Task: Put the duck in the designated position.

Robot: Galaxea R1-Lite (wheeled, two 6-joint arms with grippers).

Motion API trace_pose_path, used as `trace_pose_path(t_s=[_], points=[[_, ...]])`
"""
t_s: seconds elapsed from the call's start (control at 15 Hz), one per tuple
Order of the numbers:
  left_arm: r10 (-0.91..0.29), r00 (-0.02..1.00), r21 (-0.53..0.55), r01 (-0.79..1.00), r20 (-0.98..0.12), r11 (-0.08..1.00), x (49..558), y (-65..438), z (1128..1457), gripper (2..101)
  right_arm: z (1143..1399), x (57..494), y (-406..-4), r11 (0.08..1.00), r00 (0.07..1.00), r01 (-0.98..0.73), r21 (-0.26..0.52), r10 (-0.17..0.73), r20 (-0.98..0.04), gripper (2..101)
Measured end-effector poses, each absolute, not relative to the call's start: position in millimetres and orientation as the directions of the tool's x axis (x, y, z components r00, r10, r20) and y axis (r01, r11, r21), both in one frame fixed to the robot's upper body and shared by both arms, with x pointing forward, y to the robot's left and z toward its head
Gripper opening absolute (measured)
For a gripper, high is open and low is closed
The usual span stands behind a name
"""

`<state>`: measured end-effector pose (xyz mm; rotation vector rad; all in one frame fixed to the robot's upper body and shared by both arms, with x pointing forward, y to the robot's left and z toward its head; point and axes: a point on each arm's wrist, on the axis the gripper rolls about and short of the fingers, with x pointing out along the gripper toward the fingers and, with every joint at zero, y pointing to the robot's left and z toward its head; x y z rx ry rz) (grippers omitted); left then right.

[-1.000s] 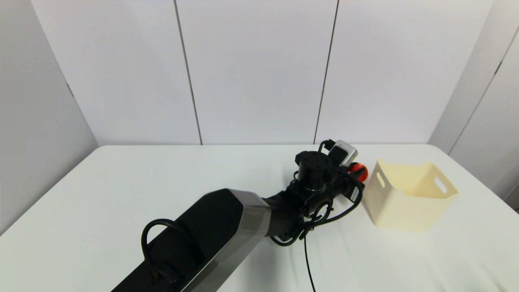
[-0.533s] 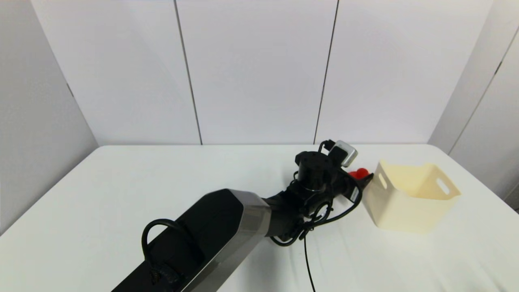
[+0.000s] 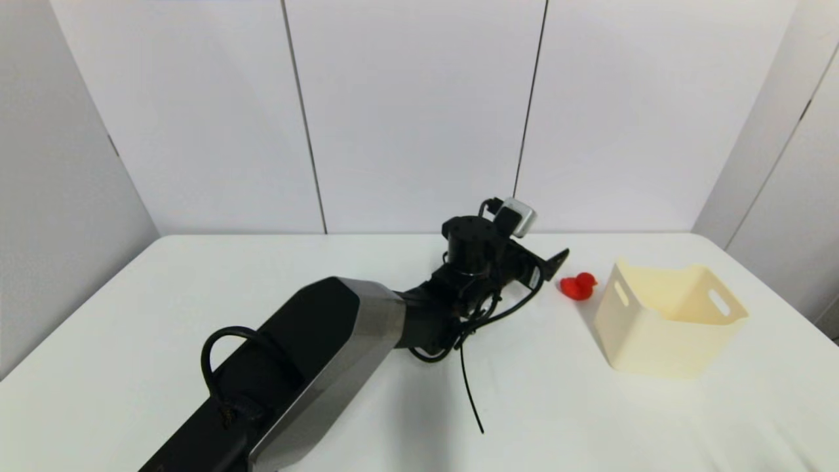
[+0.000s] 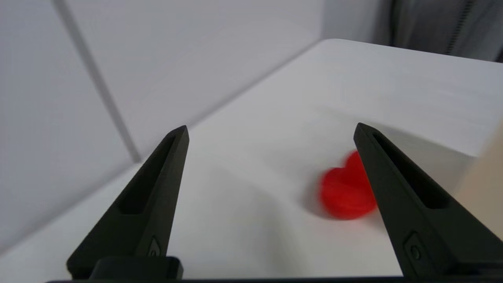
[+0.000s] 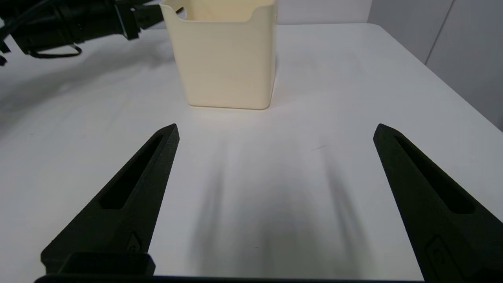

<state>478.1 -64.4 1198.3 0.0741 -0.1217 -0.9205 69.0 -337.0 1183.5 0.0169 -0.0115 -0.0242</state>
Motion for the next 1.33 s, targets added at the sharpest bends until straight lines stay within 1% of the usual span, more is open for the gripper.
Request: trace_pose_path(t_s=[0.13,0.27,0.47,0.6,0.73,0.93,1.07,1.2,1.33], points=[[-0.757,0.647,0.161,0.74,0.092,0.653,502.1,-36.7,1209.3,88.2,1183.5,69.0,-337.0,1.0,1.0,0.024,0.017,-0.024,0.011,98.0],[-0.712,0.692,0.217,0.682,0.12,0.699,521.9,-4.2,1231.7,90.4,1183.5,69.0,-337.0,1.0,1.0,0.024,0.017,-0.024,0.011,98.0],[-0.676,0.725,0.257,0.634,0.13,0.73,524.7,32.3,1283.9,92.8,1183.5,69.0,-337.0,1.0,1.0,0.024,0.017,-0.024,0.011,98.0],[-0.652,0.752,0.261,0.613,0.098,0.745,515.7,58.9,1322.0,94.0,1183.6,69.0,-337.0,1.0,1.0,0.024,0.017,-0.025,0.012,98.0],[-0.635,0.772,0.251,0.612,0.017,0.75,496.7,84.4,1346.6,94.8,1183.6,69.0,-337.0,1.0,1.0,0.024,0.017,-0.024,0.012,98.0],[-0.596,0.788,0.216,0.616,-0.155,0.758,456.1,128.3,1367.0,95.8,1183.5,69.0,-337.0,1.0,1.0,0.024,0.017,-0.024,0.011,98.0],[-0.554,0.784,0.184,0.61,-0.28,0.771,424.5,160.9,1371.8,96.2,1183.5,69.0,-337.0,1.0,1.0,0.024,0.017,-0.024,0.012,98.0],[-0.501,0.776,0.154,0.589,-0.382,0.794,391.0,195.3,1369.8,96.6,1183.5,69.0,-337.0,1.0,1.0,0.024,0.017,-0.024,0.011,98.0],[-0.438,0.79,0.14,0.538,-0.429,0.831,359.1,231.1,1367.6,96.9,1183.6,69.0,-337.0,1.0,1.0,0.024,0.017,-0.024,0.012,98.0]])
